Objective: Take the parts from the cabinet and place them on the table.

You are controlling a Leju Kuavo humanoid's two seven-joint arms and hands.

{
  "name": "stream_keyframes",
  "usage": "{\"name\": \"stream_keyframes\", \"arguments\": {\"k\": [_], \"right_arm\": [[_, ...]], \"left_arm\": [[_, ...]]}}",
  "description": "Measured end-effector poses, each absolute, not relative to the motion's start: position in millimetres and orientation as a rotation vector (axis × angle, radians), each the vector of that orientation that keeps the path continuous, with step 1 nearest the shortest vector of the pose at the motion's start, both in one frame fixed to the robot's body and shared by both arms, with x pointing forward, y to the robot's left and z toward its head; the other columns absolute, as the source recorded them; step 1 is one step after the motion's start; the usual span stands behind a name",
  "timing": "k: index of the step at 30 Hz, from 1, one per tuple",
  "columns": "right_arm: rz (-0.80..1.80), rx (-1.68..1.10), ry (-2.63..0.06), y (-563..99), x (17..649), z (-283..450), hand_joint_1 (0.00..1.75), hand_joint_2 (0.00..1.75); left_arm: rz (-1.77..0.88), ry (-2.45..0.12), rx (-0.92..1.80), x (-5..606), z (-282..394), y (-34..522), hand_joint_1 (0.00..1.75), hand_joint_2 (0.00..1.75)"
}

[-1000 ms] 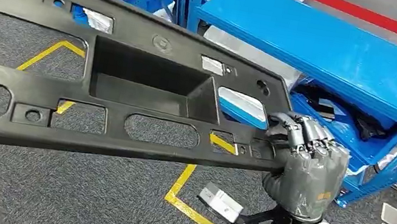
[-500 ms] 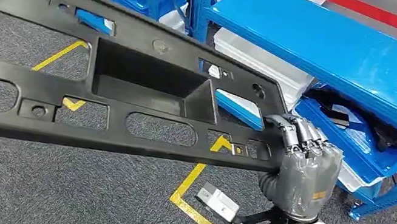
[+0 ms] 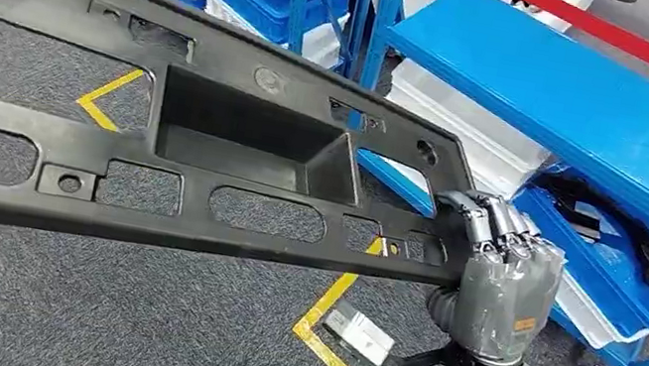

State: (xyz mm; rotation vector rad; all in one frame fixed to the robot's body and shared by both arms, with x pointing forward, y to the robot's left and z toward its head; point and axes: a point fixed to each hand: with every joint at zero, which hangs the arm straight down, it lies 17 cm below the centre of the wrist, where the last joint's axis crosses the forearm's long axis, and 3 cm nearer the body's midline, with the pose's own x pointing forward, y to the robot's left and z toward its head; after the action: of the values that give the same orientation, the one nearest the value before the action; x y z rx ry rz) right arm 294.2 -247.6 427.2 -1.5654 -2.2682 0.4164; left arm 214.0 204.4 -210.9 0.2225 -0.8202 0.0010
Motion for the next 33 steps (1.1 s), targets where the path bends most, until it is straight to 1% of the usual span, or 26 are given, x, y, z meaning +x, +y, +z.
{"name": "stream_keyframes", "arguments": {"k": [33], "right_arm": [[0.449, -1.554, -2.254, -245.9, 291.0, 421.9, 1.75, 1.75]], "left_arm": [[-0.005, -0.826, 0.219, 217.0, -209.7, 202.9, 0.0, 1.75]]}}
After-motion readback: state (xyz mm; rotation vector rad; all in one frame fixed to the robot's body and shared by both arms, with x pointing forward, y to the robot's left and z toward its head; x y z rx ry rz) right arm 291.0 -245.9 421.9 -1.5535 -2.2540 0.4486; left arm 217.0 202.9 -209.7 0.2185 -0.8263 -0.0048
